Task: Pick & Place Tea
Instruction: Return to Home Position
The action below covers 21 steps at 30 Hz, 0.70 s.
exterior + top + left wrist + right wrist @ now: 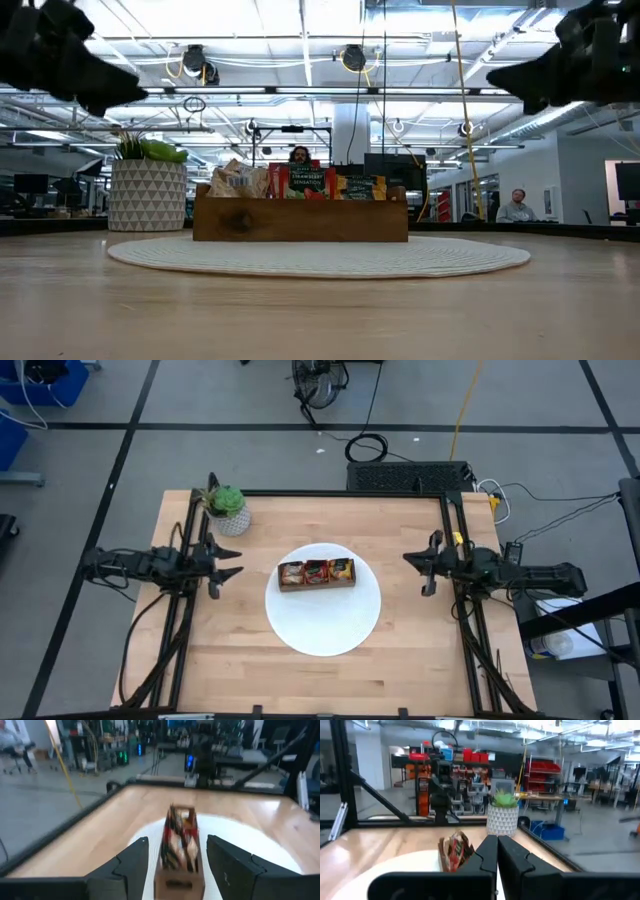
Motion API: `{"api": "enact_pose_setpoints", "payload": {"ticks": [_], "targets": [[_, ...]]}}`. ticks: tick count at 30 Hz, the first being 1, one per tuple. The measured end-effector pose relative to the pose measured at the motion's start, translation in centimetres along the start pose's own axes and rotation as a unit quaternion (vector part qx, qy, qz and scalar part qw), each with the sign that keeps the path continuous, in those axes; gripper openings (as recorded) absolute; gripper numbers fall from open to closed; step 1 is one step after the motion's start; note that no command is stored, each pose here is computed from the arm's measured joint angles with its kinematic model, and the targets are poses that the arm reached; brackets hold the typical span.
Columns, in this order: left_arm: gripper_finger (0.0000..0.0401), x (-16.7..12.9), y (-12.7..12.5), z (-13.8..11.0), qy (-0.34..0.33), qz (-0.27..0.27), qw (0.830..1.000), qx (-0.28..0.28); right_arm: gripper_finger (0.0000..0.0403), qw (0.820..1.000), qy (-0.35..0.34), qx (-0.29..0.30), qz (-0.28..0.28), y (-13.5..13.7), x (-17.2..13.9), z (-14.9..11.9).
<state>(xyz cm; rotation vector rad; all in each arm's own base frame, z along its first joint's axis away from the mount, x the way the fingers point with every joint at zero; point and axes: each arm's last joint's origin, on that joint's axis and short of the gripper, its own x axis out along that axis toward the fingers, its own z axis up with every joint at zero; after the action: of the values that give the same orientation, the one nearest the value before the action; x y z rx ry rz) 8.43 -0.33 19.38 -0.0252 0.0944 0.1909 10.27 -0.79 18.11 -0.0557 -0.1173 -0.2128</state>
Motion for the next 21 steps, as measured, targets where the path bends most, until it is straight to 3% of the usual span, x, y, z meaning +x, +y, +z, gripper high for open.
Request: {"api": "enact_pose_setpoints", "payload": {"ticks": [5, 12, 21], "targets": [[0.02, 0.09, 0.02, -0.46, 0.002, 0.005, 1.0, -0.018, 0.0, 1.0, 0.023, -0.016, 0.004, 0.02, -0.2, -0.47], [0.02, 0.12, 0.11, -0.53, 0.004, 0.021, 1.0, -0.018, 0.0, 0.999, 0.024, 0.047, 0.001, 0.01, -0.18, -0.49], [0.02, 0.12, 0.1, -0.31, -0.007, 0.02, 0.999, -0.023, 0.0, 0.999, 0.025, 0.049, 0.001, 0.01, -0.18, -0.51]]}}
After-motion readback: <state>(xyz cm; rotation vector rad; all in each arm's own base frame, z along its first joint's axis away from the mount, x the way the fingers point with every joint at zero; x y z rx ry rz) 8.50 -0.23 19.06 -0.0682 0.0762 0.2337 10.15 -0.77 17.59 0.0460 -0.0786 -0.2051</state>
